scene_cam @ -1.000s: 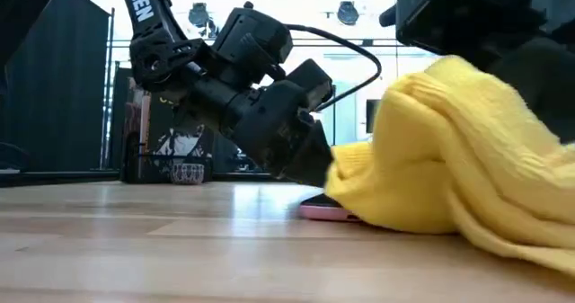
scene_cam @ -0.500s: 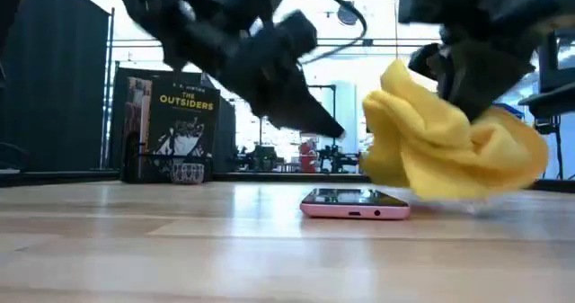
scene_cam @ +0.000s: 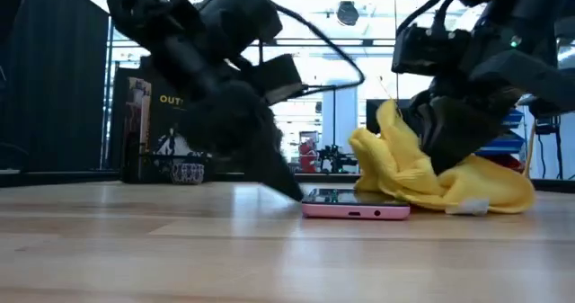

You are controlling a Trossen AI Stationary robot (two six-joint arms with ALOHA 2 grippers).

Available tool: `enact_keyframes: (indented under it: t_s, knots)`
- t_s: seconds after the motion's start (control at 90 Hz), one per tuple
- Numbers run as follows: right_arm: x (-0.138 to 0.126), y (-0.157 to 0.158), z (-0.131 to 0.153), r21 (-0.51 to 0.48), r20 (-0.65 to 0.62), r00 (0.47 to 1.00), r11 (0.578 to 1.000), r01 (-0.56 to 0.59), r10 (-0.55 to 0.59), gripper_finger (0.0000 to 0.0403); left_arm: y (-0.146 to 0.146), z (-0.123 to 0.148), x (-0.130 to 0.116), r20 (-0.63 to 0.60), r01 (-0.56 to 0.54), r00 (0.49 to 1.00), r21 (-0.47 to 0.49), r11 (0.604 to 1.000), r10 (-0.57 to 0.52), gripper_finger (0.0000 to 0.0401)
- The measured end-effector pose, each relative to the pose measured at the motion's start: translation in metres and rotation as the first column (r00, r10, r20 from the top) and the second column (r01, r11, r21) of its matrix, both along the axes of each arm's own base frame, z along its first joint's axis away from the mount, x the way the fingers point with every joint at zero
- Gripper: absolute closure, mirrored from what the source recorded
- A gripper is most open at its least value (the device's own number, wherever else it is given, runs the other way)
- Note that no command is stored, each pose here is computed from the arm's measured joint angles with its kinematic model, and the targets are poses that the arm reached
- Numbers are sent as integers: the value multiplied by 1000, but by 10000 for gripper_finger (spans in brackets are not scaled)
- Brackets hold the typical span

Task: Apply microfiber cloth
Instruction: Wipe the front of the pink cellphone with a yellow microfiber cloth

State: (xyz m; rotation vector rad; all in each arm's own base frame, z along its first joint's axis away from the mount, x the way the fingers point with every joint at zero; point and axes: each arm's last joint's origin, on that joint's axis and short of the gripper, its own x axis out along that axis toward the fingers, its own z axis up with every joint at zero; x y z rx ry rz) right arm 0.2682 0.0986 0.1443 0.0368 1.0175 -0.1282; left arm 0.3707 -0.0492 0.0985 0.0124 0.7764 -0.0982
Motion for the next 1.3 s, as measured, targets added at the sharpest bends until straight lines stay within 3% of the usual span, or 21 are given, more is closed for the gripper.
enact_keyframes:
  t_s: [0.356,0.567,0.867,1.033,1.3]
  knots:
    - [15,21,-10,209,109,993,976,-66,44,403,43,-2,15,132,-82,989,104,991,68,397]
    - [15,21,9,184,122,989,977,-106,84,403,57,7,7,62,-108,993,95,990,103,397]
    - [-12,-5,34,-65,-52,999,998,9,-12,403,2,58,-16,27,-39,999,-21,999,40,397]
    - [-2,-20,40,-199,59,995,976,89,-79,403,-44,64,-16,135,84,988,-100,991,-70,397]
    - [18,-60,42,-208,256,939,935,287,-231,403,-79,58,-6,336,181,934,-155,971,-121,397]
